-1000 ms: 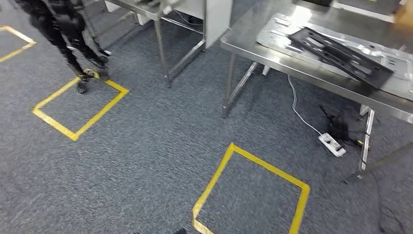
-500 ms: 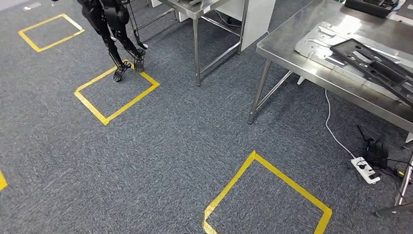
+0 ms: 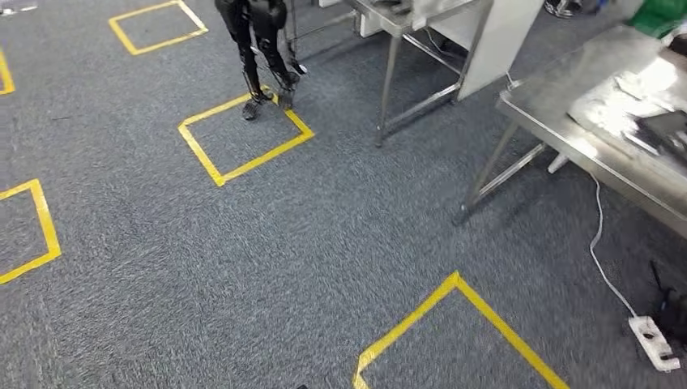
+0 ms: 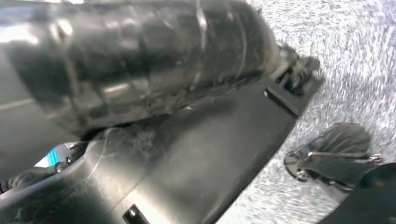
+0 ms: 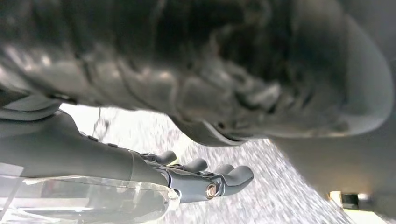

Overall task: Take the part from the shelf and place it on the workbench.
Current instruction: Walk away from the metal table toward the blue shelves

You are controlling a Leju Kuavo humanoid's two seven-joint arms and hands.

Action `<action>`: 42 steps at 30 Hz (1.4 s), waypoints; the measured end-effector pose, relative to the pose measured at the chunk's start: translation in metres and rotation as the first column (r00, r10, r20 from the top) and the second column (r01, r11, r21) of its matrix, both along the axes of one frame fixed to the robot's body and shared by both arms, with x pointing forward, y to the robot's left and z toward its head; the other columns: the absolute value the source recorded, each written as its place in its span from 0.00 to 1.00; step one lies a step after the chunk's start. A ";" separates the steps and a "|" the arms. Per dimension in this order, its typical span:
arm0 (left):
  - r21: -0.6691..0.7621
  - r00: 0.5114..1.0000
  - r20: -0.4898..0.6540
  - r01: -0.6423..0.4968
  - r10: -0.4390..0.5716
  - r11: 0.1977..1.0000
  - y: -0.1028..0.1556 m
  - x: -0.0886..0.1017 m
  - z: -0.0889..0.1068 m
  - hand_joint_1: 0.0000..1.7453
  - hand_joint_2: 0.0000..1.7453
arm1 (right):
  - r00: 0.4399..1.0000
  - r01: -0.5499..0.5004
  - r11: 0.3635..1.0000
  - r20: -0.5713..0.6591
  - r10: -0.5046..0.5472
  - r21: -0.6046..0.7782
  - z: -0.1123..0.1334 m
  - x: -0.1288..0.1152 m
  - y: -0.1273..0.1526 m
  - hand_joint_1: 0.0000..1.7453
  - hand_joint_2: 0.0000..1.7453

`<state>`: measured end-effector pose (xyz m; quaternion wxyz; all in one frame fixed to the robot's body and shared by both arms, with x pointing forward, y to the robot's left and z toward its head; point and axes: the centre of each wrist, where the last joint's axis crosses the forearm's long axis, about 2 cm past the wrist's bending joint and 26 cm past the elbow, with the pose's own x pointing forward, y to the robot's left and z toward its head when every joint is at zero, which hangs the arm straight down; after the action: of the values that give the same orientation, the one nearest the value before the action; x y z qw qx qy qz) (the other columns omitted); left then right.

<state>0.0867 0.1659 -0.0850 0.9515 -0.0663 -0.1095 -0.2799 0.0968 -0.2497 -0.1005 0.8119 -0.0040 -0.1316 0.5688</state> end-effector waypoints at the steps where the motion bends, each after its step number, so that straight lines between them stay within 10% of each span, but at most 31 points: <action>1: -0.001 1.000 0.003 -0.005 0.005 1.000 -0.001 0.000 0.000 0.00 0.00 | 1.000 0.001 1.000 0.002 -0.001 0.004 0.000 0.000 0.000 0.00 0.00; 14: 0.002 0.999 0.025 0.034 -0.034 0.999 -0.008 -0.002 0.000 0.00 0.00 | 0.979 0.136 0.990 0.145 -0.141 0.043 0.004 0.016 -0.003 0.00 0.00; 30: 0.185 0.988 0.110 0.084 -0.106 0.979 0.065 -0.009 -0.017 0.00 0.00 | 0.944 0.271 0.961 0.180 -0.276 0.047 0.000 0.005 -0.013 0.00 0.00; 42: 0.097 0.990 0.055 0.125 -0.131 0.987 0.044 -0.011 -0.015 0.00 0.00 | 0.949 0.286 0.957 0.121 -0.291 0.057 -0.002 -0.010 -0.006 0.00 0.00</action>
<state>0.0753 0.2095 -0.0995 0.9298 -0.0204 -0.1207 -0.3470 0.0871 -0.2555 -0.1028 0.8760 -0.0440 -0.1926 0.4400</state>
